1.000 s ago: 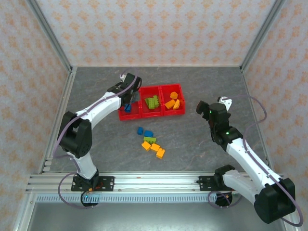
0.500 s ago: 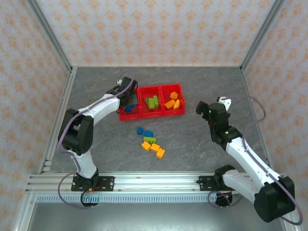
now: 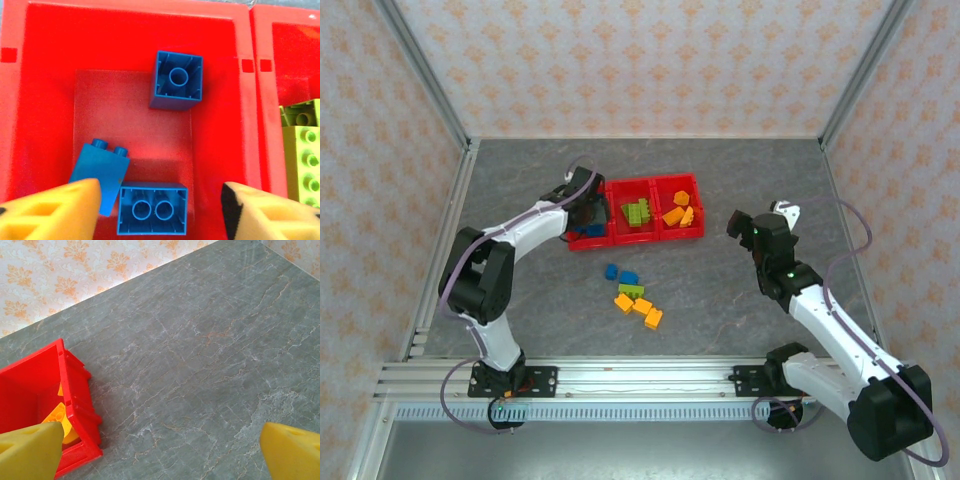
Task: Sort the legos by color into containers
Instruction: Place the lego in the container, then pick up the lego from the center of the table.
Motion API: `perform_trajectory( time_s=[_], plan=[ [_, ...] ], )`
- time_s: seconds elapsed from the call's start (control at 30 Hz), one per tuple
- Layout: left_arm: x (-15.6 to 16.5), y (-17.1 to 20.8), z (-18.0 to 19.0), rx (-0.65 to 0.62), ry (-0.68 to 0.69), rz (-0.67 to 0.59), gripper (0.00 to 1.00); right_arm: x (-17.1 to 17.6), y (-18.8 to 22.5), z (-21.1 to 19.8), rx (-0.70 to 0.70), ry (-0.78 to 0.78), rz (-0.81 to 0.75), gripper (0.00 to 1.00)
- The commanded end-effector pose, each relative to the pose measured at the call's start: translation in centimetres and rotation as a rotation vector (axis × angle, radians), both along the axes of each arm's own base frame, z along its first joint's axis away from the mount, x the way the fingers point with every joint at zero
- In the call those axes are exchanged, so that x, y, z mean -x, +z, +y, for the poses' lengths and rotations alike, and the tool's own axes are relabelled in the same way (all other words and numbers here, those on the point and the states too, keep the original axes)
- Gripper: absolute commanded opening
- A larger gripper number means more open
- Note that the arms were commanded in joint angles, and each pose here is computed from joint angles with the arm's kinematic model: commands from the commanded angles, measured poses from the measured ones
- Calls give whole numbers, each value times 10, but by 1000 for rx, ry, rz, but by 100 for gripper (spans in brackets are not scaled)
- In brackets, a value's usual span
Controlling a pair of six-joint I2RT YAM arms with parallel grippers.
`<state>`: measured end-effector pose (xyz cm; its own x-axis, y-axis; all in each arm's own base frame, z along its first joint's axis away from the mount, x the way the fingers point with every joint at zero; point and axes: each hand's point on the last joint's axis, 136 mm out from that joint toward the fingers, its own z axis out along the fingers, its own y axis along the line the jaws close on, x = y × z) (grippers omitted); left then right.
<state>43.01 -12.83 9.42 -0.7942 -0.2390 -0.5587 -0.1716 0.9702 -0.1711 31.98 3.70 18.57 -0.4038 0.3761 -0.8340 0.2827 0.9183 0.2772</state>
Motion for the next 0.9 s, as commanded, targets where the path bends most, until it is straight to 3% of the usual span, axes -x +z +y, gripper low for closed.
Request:
perform_trajectory(
  time_s=[0.0, 0.17, 0.4, 0.53, 0.87],
  plan=[
    [4, 27, -3, 23, -47, -63, 76, -3, 3, -4, 7, -19, -10, 100],
    [26, 30, -3, 18, -78, -53, 99, -6, 1, 0, -12, -13, -6, 100],
    [64, 26, -5, -3, -71, -13, 99, -8, -4, 4, -32, -3, 3, 100],
    [86, 20, -24, 32, -109, -9, 99, -9, -5, 6, -43, 2, 5, 100],
    [120, -12, -40, 12, -196, 90, 80, -7, -6, 6, -57, 3, 8, 100]
  ],
)
